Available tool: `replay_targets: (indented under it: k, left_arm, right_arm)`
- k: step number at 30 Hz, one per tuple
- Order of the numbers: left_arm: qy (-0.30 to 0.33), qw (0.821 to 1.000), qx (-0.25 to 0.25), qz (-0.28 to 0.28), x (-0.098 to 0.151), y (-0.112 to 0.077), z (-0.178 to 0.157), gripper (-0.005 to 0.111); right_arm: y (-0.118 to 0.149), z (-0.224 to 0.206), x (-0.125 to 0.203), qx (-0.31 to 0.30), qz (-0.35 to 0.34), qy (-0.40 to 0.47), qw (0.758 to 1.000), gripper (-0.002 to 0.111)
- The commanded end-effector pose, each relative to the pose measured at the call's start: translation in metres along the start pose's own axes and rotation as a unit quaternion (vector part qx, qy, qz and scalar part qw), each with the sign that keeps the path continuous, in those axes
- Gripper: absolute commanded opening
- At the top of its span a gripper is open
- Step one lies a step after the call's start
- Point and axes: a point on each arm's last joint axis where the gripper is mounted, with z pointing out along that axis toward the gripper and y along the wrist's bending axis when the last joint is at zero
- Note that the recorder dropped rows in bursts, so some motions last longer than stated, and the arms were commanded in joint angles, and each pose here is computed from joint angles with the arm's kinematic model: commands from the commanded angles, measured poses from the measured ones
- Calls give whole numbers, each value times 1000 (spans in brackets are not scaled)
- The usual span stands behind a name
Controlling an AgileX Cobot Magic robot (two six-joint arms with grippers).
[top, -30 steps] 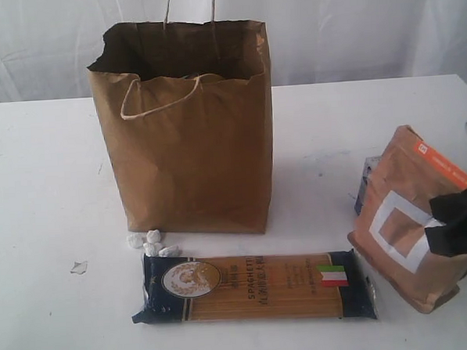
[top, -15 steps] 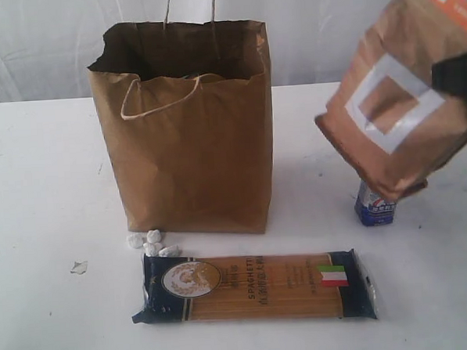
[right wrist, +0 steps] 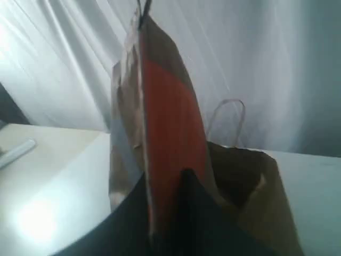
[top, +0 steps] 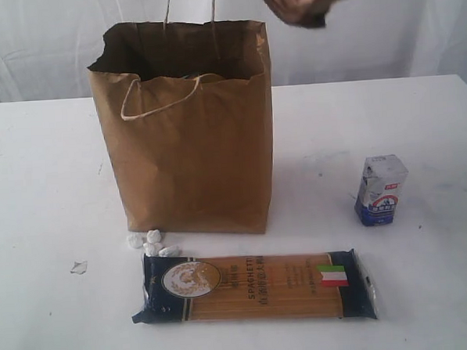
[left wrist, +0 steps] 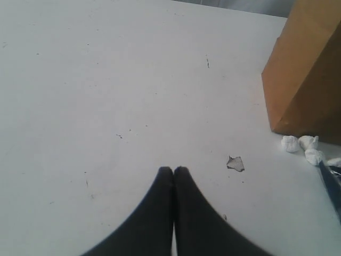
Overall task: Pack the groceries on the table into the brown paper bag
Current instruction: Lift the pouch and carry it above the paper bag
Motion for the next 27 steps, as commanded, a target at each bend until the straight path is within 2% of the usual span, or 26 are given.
replay_targets:
  k: [1,4,7,10,12,15,18,21,24,27]
  left_arm:
    - [0,1000,4,-2,1,0,0,0]
    - [0,1000,4,-2,1,0,0,0]
    - [0,1000,4,-2,1,0,0,0]
    - [0,1000,4,-2,1,0,0,0]
    - [0,1000,4,-2,1,0,0,0]
    - [0,1000,4,-2,1,0,0,0]
    - [0,1000,4,-2,1,0,0,0]
    - [0,1000,4,-2,1,0,0,0]
    - [0,1000,4,-2,1,0,0,0]
    - [0,1000,4,-2,1,0,0,0]
  right_arm:
    - [-3,26,-18,-78,51,-25,995,0]
    - [-9,50,-19,-134,69,-35,988,0]
    - [-18,76,-13,-156,67,-35,985,0]
    - [-24,100,2,-160,32,-11,987,0]
    - [-27,114,11,-163,-24,-3,986,0]
    - [-35,128,17,-132,-110,-15,985,0]
    - [-49,133,12,-52,-122,-40,990,0]
    - [-58,134,9,-1,-122,-54,991,0]
    - [-63,139,12,5,-126,-48,991,0]
    - [-65,148,22,-27,-120,-23,992,0]
